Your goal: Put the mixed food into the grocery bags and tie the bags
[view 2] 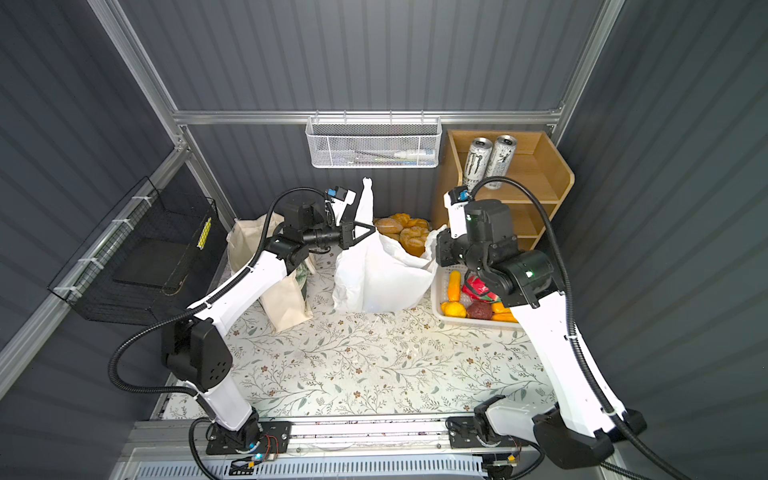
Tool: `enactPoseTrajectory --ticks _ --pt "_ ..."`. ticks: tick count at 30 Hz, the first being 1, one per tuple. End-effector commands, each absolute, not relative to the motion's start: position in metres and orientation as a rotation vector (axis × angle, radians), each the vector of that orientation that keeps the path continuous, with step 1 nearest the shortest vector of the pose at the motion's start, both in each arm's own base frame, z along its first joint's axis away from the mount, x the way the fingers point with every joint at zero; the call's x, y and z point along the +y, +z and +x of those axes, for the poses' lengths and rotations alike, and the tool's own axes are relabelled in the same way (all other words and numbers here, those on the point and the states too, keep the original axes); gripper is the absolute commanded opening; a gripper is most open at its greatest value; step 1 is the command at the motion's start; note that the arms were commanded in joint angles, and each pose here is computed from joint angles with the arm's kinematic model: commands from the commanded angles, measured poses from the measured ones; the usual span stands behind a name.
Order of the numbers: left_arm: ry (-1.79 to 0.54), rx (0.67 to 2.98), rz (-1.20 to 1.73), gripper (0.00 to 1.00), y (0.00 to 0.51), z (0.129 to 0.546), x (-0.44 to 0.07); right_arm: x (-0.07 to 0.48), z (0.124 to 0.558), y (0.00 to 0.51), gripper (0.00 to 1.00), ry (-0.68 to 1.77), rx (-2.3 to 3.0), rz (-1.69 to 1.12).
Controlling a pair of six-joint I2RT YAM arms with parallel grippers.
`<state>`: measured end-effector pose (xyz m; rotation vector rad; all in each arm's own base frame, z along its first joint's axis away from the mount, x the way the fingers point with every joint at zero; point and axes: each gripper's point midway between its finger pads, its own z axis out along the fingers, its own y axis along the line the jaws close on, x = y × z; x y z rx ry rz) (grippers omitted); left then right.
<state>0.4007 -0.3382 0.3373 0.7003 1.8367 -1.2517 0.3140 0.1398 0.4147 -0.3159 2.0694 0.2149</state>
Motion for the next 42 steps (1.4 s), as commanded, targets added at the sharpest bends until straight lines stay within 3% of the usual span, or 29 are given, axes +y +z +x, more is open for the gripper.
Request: enactPoseTrajectory --ticks 1,7,15,23,33,42 --pt "-1.242 1.809 0.743 0.0 0.345 0.396 -0.344 0.142 0.307 0.422 0.0 0.043 2.067 -0.416" --pt "-1.09 1.893 0.685 0.0 0.326 0.4 -0.345 0.166 0.319 0.41 0.0 -0.027 2.089 -0.525" --pt "-1.347 1.854 1.031 0.0 0.317 0.36 -0.371 0.213 0.322 0.396 0.0 0.14 2.047 -0.814" --pt "-1.515 1.756 1.197 0.0 0.316 0.336 -0.377 0.262 0.316 0.388 0.0 0.354 1.986 -1.07" --pt "-1.573 1.686 1.342 0.0 0.317 0.309 -0.368 0.258 0.345 0.368 0.0 0.349 2.04 -1.018" --pt "-1.532 1.674 1.357 0.0 0.318 0.309 -0.366 0.264 0.337 0.357 0.0 0.422 2.072 -1.026"
